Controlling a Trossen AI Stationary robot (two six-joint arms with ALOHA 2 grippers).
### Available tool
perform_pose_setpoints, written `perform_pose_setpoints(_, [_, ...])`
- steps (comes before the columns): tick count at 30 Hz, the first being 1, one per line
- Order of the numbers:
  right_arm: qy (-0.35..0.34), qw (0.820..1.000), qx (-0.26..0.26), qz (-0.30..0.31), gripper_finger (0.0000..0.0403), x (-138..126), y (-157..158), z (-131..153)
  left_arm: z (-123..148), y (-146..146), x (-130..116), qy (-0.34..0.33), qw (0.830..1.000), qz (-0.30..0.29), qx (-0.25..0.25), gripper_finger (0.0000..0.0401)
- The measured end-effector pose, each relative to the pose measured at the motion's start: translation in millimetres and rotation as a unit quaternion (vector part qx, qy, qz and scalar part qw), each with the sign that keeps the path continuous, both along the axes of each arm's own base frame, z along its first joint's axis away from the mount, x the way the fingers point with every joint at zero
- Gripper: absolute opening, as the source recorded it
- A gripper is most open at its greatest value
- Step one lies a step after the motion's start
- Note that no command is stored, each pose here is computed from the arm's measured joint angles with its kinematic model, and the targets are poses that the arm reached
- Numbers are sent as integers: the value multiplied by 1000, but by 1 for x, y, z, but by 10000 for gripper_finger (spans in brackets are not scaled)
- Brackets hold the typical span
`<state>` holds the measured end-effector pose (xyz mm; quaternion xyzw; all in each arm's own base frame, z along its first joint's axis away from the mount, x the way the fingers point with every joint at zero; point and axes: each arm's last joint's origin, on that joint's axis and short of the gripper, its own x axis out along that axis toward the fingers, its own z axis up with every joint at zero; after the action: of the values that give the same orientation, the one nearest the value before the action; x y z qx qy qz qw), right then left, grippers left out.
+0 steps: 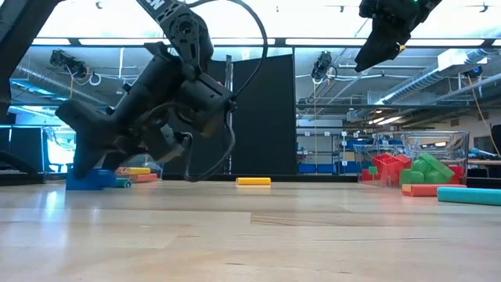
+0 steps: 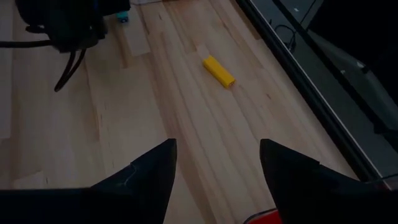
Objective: Sort blocks by size
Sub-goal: Put the blue 1 stud game piece into the bottom transparent bin
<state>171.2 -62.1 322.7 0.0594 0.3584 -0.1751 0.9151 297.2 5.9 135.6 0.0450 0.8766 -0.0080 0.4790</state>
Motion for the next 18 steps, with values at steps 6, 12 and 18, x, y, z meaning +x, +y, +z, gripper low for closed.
perform_pose_setpoints(6, [0, 1000, 0, 0, 243, 0, 0, 0, -4, -5, 6, -40, 998, 47, -30, 252])
perform_pose_setpoints(12, [1, 1000, -3, 3, 242, 0, 0, 0, -4, -8, 7, -41, 998, 42, -18, 252])
perform_pose_setpoints(18, [1, 1000, -4, 4, 243, 0, 0, 0, -2, -6, 3, -22, 1000, 11, 4, 252])
